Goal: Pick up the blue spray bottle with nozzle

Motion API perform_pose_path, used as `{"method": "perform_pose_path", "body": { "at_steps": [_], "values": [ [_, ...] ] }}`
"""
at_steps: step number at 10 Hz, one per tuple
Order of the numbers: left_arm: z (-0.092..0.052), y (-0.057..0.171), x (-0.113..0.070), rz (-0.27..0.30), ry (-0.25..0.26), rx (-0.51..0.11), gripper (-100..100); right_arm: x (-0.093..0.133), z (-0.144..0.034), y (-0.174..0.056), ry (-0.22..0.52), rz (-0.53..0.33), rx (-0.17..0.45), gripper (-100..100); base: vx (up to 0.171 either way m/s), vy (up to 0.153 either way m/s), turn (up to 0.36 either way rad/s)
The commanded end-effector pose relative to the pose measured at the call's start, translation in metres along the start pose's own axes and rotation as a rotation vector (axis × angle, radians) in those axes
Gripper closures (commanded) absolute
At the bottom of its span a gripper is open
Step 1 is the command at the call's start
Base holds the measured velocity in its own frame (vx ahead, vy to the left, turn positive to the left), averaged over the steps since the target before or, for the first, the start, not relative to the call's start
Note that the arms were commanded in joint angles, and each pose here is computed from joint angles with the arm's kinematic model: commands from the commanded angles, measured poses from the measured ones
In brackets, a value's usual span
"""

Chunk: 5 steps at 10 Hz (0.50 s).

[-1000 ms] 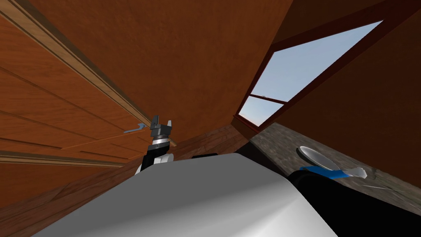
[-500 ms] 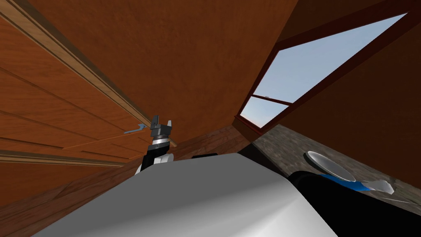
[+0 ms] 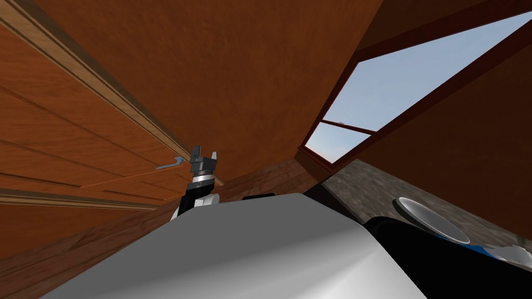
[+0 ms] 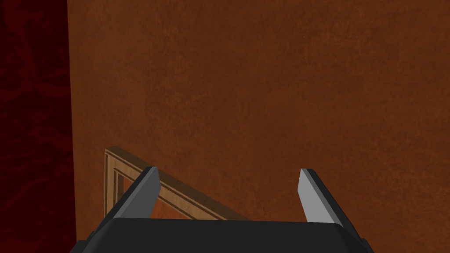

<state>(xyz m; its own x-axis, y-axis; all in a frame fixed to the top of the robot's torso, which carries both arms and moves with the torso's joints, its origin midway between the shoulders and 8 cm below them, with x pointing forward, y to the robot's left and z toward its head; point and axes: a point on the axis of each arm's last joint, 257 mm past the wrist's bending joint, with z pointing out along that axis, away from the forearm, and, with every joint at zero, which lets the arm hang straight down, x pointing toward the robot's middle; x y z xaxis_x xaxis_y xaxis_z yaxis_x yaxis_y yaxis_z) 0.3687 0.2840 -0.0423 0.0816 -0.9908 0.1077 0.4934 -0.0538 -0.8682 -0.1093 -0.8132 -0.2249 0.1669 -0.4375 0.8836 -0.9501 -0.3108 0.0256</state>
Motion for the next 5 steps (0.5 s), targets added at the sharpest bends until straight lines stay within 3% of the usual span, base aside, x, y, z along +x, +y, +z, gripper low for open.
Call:
{"method": "perform_pose_path", "body": {
  "at_steps": [1,2,3,5],
  "values": [
    [0.000,0.000,0.000,0.000,0.000,0.000,0,0.000,0.000,0.000,0.000,0.000,0.000,-100,0.018,0.000,0.002],
    [0.000,0.000,0.000,0.000,0.000,0.000,0,0.000,0.000,0.000,0.000,0.002,0.000,0,0.000,0.000,0.000],
    [0.000,0.000,0.000,0.000,0.000,0.000,0,-0.020,0.011,-0.018,-0.044,-0.028,0.047,-100,0.100,-0.044,-0.346],
    [0.000,0.000,0.000,0.000,0.000,0.000,0,-0.020,0.019,-0.040,-0.034,-0.049,0.086,-100,0.085,-0.027,-0.357]
  ]
}}
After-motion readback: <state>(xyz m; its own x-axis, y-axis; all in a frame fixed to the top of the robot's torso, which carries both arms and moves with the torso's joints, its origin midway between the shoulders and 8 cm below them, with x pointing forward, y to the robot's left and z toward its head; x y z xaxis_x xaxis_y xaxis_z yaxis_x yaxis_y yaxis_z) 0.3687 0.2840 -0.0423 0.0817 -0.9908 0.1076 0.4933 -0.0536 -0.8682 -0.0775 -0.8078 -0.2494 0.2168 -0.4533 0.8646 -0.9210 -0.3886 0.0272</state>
